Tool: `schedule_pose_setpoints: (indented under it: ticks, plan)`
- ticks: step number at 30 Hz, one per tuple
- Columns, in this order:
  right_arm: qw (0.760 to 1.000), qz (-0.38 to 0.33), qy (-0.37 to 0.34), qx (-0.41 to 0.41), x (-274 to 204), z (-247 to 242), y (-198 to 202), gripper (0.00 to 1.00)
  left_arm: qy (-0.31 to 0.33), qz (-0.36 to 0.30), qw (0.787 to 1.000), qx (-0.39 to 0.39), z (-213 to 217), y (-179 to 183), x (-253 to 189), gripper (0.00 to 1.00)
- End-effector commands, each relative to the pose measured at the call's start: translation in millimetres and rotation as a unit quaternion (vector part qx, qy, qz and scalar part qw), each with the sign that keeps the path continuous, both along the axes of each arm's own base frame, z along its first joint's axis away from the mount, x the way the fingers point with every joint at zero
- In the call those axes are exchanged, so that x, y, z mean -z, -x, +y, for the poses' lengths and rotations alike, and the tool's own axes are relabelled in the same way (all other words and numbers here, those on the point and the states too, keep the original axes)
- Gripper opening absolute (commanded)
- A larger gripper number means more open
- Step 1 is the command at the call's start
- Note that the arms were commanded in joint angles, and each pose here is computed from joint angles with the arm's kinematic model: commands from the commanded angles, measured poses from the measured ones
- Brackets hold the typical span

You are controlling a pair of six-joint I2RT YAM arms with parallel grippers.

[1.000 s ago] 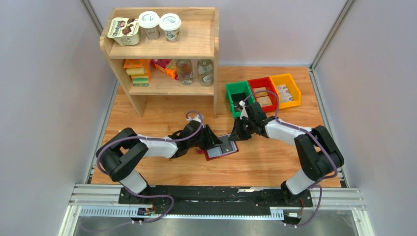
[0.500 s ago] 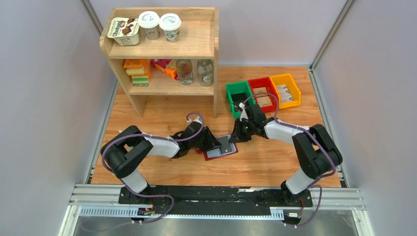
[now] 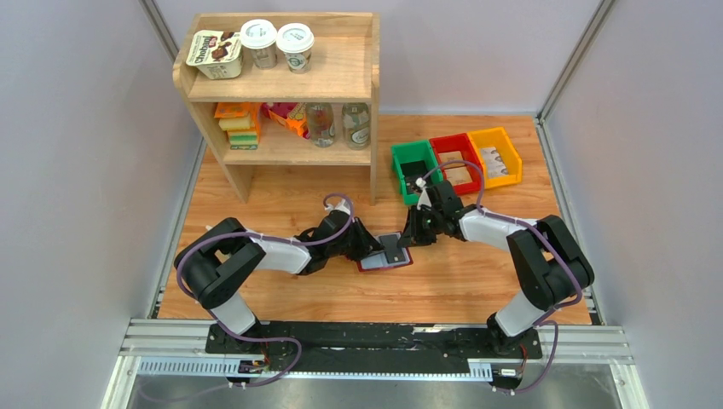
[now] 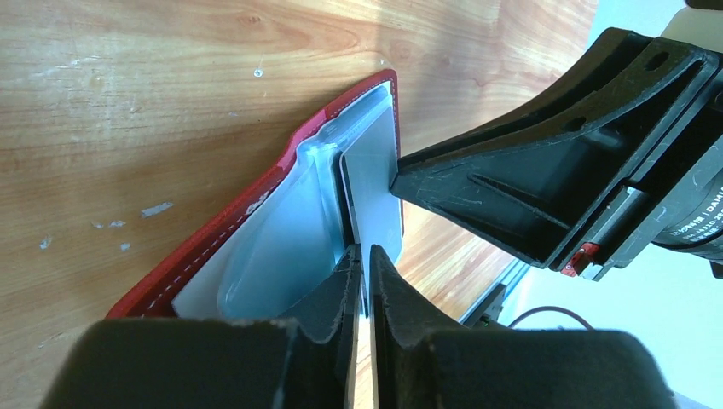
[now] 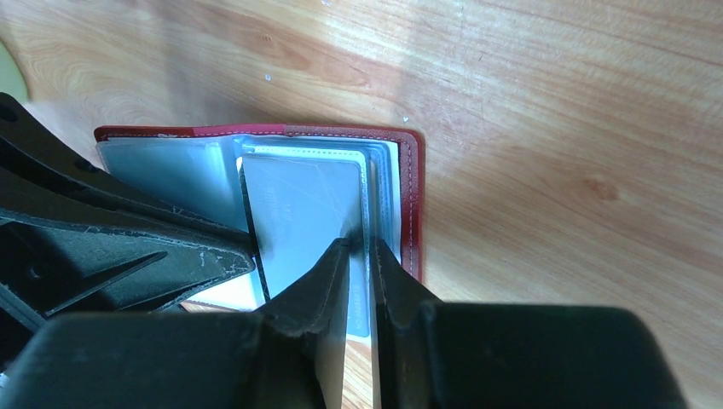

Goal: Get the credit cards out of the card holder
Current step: Remove the credit card from the card holder.

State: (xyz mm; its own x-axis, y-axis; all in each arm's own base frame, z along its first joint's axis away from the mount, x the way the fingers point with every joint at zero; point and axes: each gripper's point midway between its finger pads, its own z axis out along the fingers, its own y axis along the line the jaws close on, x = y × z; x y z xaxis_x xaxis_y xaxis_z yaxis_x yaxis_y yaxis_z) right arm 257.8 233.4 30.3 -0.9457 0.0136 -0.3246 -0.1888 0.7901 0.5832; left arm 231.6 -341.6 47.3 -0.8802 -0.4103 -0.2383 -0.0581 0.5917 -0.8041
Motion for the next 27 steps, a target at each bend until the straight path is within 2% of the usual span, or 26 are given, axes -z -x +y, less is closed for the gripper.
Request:
schedule_pose_setpoints:
  ticks: [1,5,15,23,27]
  plan:
    - [1.0,0.003,-0.018,-0.008,0.9,6.6,6.2,0.15,0.08,-0.052,0.995,-0.007,-15.3,-11.2,-45.1,0.11]
    - [1.0,0.011,-0.028,-0.006,3.0,8.5,10.3,0.15,0.088,-0.051,0.995,-0.004,-18.1,-10.8,-43.9,0.12]
    - [0.999,0.021,-0.035,-0.004,7.1,9.8,19.0,0.13,0.092,-0.036,0.995,0.002,-25.3,-9.5,-30.5,0.34]
    - [0.999,0.025,-0.04,-0.003,7.5,11.3,22.2,0.12,0.077,-0.022,0.997,-0.007,-23.6,-9.9,-11.0,0.4]
    - [0.999,0.021,-0.04,-0.003,4.4,10.9,22.0,0.11,0.042,0.001,0.999,-0.014,-13.0,-3.9,6.8,0.43]
